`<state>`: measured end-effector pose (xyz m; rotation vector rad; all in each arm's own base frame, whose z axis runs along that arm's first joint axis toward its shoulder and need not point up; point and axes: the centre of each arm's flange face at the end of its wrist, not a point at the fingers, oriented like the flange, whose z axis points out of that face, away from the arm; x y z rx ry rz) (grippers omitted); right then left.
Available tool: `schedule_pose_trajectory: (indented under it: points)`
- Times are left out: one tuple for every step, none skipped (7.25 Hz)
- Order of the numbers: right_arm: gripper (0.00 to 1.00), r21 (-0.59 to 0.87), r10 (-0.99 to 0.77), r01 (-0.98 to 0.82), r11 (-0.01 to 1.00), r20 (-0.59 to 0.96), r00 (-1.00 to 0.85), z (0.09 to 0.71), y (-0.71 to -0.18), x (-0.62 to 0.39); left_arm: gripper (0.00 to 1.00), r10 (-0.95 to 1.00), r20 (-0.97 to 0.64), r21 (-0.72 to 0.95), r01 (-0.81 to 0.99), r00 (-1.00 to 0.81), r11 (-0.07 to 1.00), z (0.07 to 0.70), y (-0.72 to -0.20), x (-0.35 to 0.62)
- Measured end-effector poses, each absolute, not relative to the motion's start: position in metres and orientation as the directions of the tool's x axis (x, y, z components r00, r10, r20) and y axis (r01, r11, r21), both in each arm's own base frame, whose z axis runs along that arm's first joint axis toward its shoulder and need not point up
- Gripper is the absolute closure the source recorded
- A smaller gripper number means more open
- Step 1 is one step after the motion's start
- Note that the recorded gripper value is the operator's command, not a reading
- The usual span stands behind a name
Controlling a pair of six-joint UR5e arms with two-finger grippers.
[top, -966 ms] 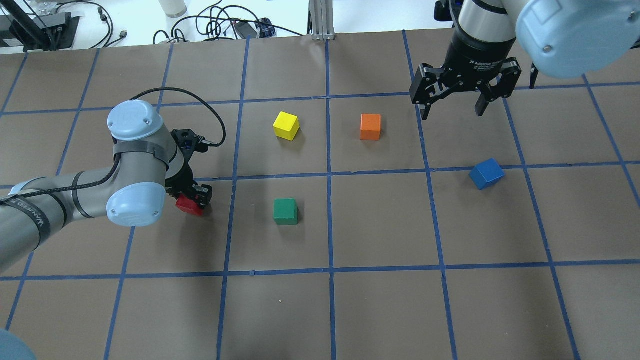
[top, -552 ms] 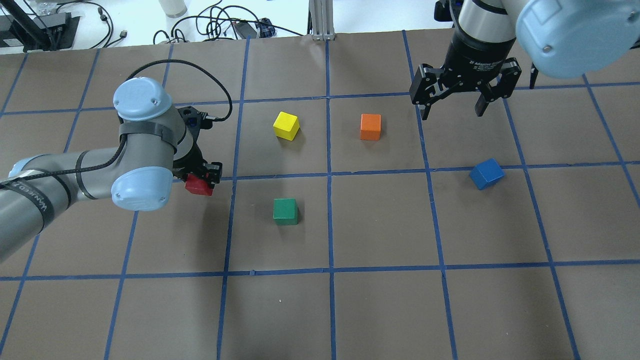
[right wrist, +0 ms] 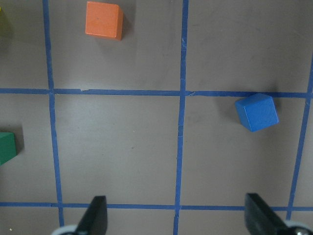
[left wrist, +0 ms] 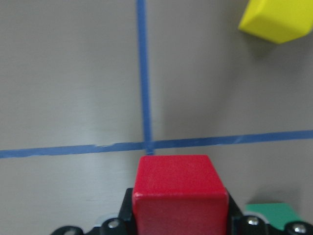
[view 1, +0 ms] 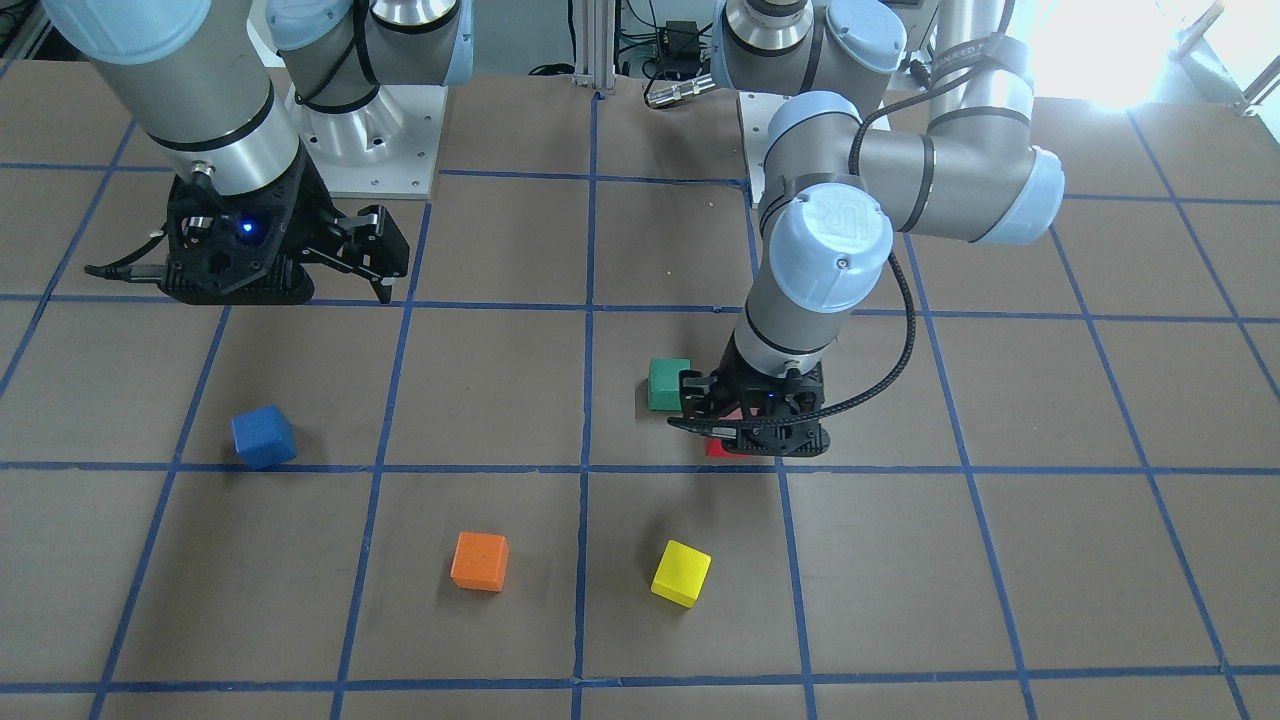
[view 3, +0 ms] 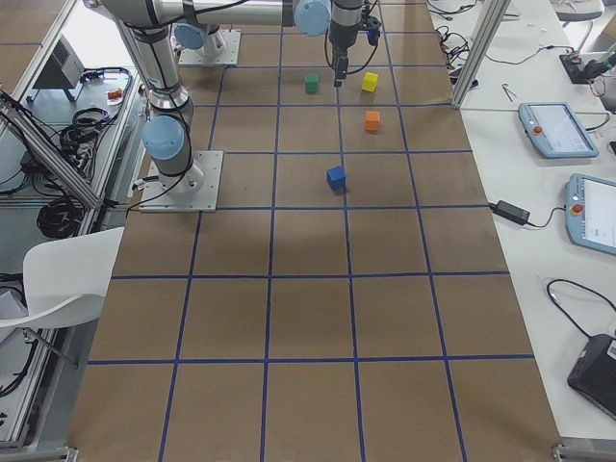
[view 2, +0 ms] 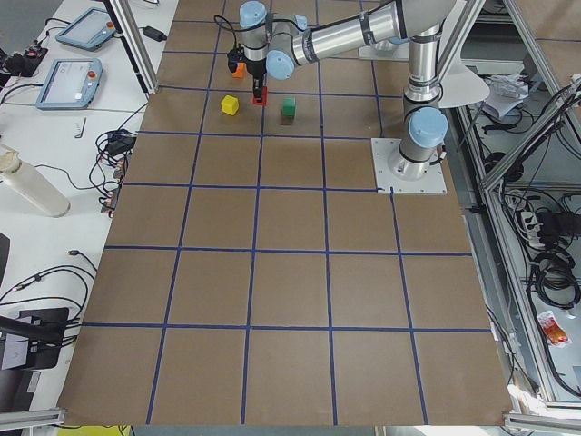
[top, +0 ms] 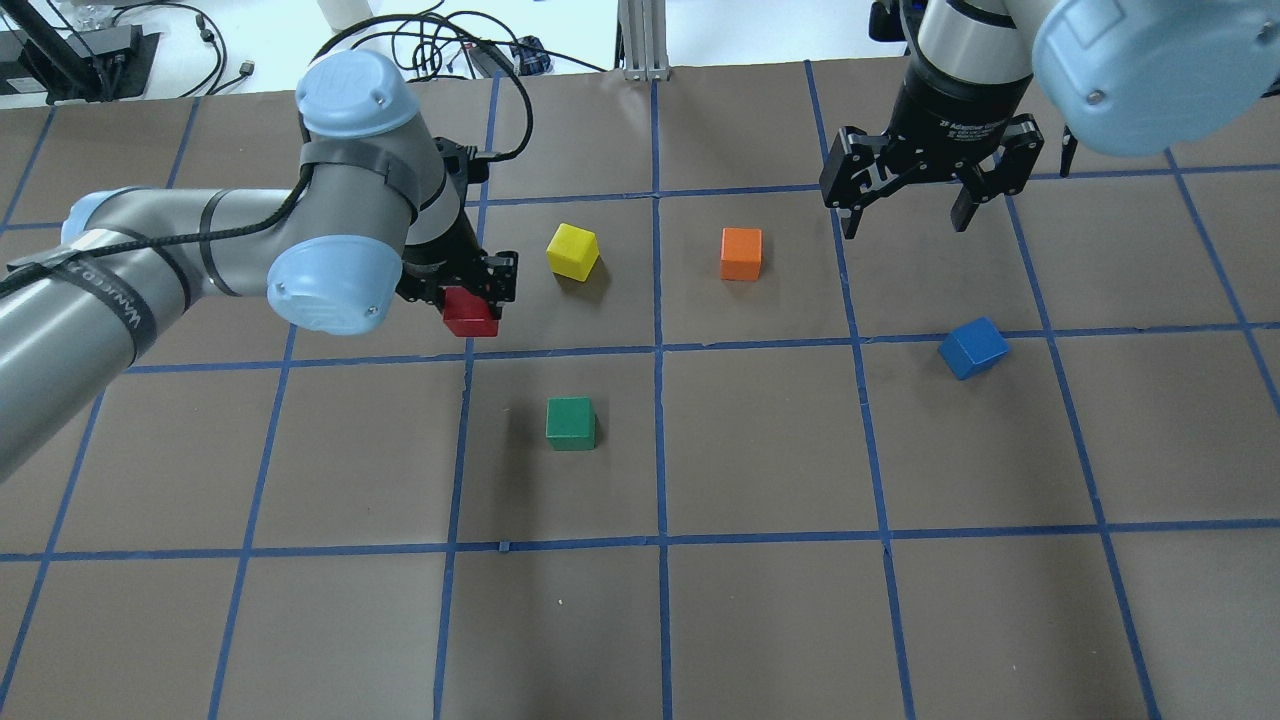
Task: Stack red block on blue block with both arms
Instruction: 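Carry the red cube with the left gripper toward the table center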
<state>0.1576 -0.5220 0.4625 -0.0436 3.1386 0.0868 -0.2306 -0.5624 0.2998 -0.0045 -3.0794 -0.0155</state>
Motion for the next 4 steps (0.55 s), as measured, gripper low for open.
schedule_pose_trajectory:
  points:
    - [0.00, 0.054, -0.027, -0.027, 0.998, -0.002, -1.000, 0.463, -0.522, 0.157, 0.90, -0.009, 0.080, 0.016, -0.008, -0.997, 1.000, 0.297, -0.568, -0.263]
    - [0.00, 0.054, -0.026, -0.026, 0.998, -0.002, -1.000, 0.463, -0.522, 0.157, 0.90, -0.013, 0.085, 0.020, -0.012, -0.996, 1.000, 0.291, -0.573, -0.295]
    - [0.00, 0.053, -0.026, -0.026, 0.998, -0.002, -1.000, 0.464, -0.522, 0.157, 0.90, -0.007, 0.079, 0.027, -0.005, -0.997, 1.000, 0.280, -0.578, -0.326]
    - [0.00, 0.052, -0.026, -0.026, 0.998, -0.003, -1.000, 0.464, -0.522, 0.157, 0.90, 0.005, 0.067, 0.043, 0.008, -0.998, 0.999, 0.263, -0.579, -0.349]
